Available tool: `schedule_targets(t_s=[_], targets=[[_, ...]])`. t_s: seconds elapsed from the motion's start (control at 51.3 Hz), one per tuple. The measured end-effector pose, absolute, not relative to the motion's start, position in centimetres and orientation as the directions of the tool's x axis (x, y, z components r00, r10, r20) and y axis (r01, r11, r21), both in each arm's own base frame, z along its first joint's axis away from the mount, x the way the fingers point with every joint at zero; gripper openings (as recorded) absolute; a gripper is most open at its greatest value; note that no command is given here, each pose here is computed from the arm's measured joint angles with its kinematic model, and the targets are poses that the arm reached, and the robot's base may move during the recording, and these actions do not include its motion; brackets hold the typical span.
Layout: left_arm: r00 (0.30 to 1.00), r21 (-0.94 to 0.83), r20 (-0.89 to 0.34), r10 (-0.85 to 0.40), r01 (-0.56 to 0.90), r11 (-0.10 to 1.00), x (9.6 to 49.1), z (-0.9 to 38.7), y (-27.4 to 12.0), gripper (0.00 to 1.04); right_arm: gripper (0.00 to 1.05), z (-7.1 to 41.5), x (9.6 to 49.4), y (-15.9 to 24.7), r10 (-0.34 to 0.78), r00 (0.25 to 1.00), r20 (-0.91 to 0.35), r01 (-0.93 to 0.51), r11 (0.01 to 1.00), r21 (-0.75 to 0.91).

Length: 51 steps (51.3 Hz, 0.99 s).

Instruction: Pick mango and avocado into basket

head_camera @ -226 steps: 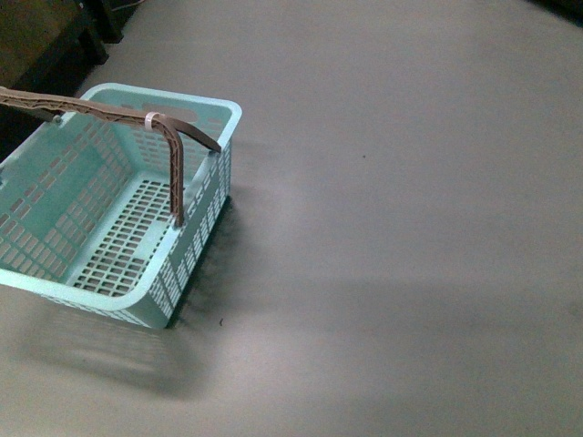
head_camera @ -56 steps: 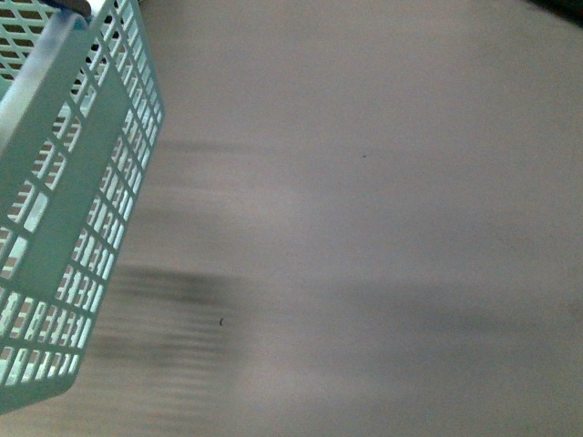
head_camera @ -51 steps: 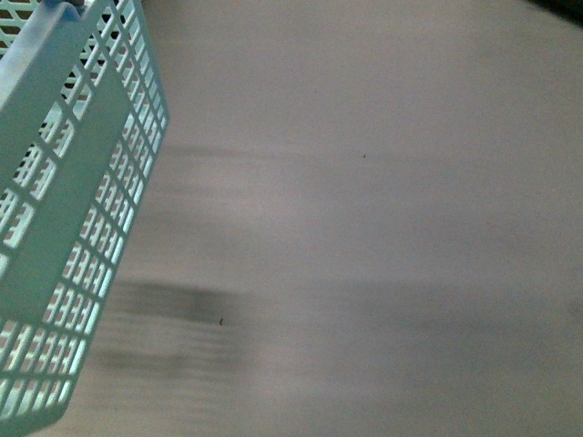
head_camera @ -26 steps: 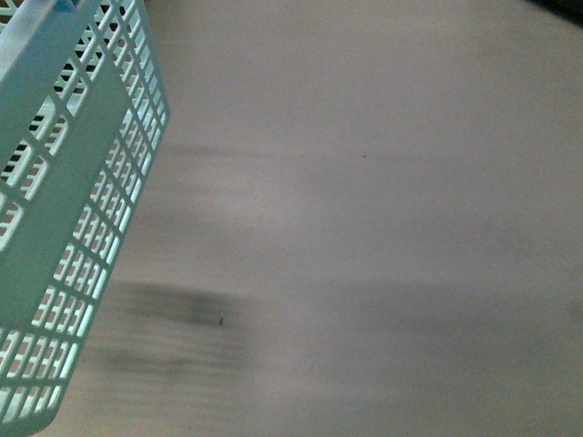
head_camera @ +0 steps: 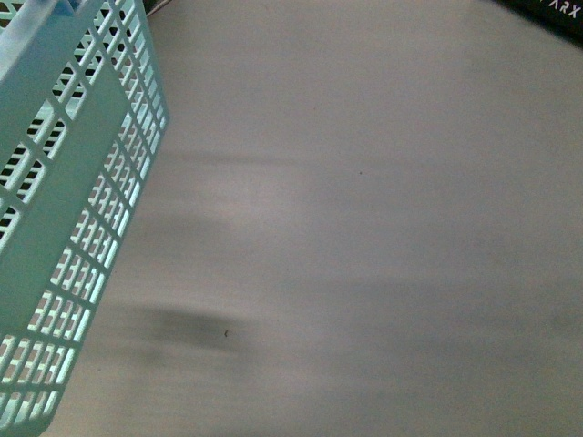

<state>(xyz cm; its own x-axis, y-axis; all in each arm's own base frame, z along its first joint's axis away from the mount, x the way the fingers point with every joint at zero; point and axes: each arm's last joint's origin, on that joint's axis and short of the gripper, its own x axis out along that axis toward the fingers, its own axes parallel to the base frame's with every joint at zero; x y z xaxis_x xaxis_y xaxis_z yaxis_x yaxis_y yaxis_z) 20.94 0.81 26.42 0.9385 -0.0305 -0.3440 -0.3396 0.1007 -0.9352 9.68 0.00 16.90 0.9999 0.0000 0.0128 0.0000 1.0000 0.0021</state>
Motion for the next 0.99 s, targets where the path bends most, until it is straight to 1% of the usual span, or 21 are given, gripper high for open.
schedule_targets(t_s=[0.994], targets=[[0.941,-0.937,-0.338,-0.030,-0.334,0.102,20.98,26.64,0.82,0.04,0.96,16.90,9.68,0.00,0.000,1.000,0.013,0.000,1.000,0.002]])
